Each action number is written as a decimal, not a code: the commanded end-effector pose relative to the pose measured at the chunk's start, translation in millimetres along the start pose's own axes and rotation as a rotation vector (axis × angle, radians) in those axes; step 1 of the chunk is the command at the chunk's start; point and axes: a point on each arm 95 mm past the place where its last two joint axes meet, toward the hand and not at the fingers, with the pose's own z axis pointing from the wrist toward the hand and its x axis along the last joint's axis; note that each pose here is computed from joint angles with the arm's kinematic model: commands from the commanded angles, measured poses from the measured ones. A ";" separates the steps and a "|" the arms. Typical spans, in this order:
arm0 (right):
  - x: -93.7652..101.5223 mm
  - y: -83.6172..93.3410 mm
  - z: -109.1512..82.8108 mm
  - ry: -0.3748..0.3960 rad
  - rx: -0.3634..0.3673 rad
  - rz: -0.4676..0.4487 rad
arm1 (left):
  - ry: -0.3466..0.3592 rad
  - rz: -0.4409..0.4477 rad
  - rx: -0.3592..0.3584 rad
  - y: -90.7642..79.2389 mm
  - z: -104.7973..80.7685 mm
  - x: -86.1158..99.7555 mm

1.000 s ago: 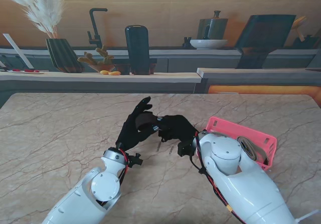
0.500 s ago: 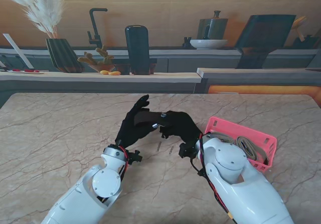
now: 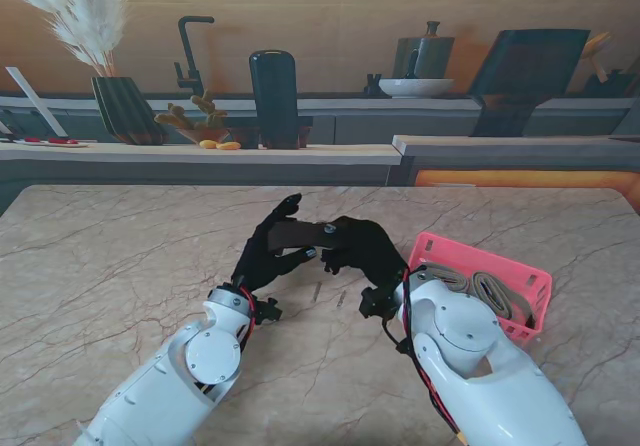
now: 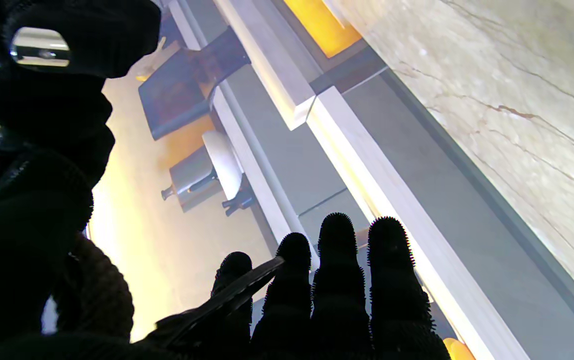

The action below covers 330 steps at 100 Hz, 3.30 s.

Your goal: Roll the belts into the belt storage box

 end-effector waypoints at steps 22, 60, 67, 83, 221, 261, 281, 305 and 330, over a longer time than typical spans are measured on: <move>1.2 -5.0 4.1 -0.013 -0.019 0.017 | 0.059 -0.018 -0.013 3.3 -4.8 9.1; -14.1 -12.5 21.8 -0.124 0.043 0.117 | 0.108 -0.019 -0.063 11.6 -8.8 18.5; -17.9 -13.6 25.6 -0.150 0.052 0.122 | 0.111 -0.023 -0.060 11.9 -8.9 19.0; -26.7 -16.7 34.6 -0.212 0.071 0.128 | 0.127 -0.035 -0.056 12.6 -10.9 22.3; -50.2 2.3 36.1 -0.343 -0.129 -0.566 | -0.015 -0.206 0.107 6.2 -18.5 38.5; -31.8 2.7 9.6 0.034 -0.166 -0.863 | -0.059 -0.066 0.100 5.5 -6.8 20.8; -25.8 -7.4 12.8 0.137 -0.199 -0.985 | -0.020 0.093 0.074 6.2 -0.4 10.2; -21.8 -19.8 24.5 0.162 -0.182 -0.986 | 0.050 0.227 0.050 5.6 1.8 6.9; -23.8 -32.1 32.9 0.154 -0.151 -0.969 | 0.075 0.284 0.029 5.3 1.8 7.4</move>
